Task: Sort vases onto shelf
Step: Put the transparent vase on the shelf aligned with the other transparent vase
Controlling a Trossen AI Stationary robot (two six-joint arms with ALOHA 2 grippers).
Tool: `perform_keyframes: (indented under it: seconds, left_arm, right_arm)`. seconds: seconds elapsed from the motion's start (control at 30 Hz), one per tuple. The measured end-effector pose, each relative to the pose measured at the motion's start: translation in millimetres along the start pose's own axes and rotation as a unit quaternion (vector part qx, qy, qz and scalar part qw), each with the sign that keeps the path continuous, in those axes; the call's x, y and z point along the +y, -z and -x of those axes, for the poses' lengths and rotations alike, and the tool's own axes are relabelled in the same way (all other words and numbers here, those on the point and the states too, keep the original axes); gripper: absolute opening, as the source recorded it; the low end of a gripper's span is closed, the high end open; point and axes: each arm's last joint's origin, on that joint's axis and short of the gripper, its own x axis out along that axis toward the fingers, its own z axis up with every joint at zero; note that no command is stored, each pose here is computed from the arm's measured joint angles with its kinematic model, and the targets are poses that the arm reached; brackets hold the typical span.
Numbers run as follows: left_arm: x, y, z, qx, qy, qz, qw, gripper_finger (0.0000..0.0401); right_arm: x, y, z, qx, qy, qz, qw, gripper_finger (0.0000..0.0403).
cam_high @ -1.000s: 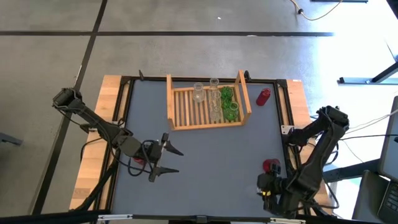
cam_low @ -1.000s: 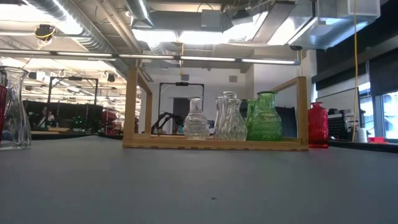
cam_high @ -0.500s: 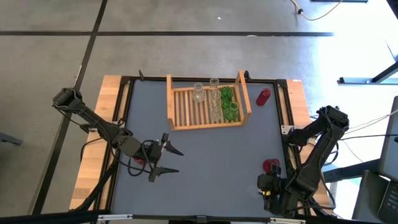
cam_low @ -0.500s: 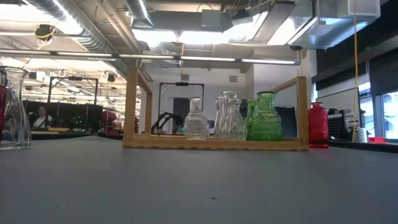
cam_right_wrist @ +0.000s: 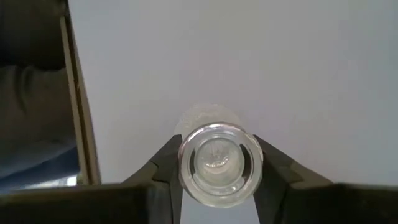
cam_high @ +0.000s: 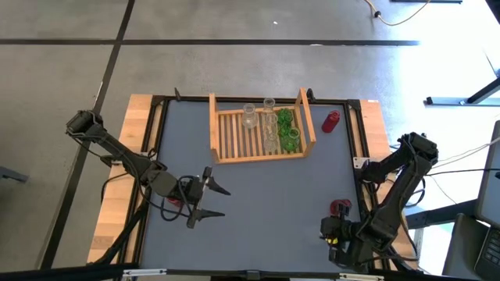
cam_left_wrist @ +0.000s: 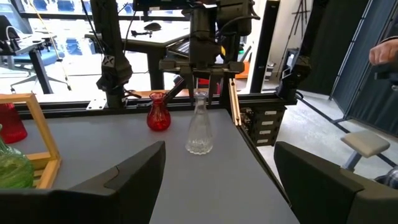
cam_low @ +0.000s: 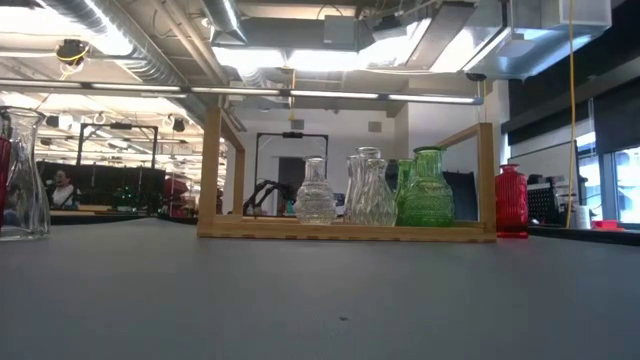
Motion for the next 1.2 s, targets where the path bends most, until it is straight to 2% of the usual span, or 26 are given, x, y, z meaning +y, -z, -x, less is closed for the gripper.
perform_keyframes:
  seconds: [0.37,0.8,1.2]
  left_arm:
    - [2.0,-0.3,-0.4,-0.002,-0.016,-0.015,1.000,0.0295]
    - [3.3,2.0,-0.7,0.011,-0.020,-0.057,0.998,0.0295]
    - [5.9,5.6,-1.0,0.030,-0.025,-0.066,0.997,0.0295]
  right_arm:
    - [-12.6,-49.2,-16.7,-0.095,0.028,0.066,0.993,0.0120]
    - [-34.2,-105.3,-45.7,-0.114,0.021,0.141,0.983,0.0125]
    - [-58.8,-162.5,-12.8,-0.141,0.054,0.197,0.969,0.0126]
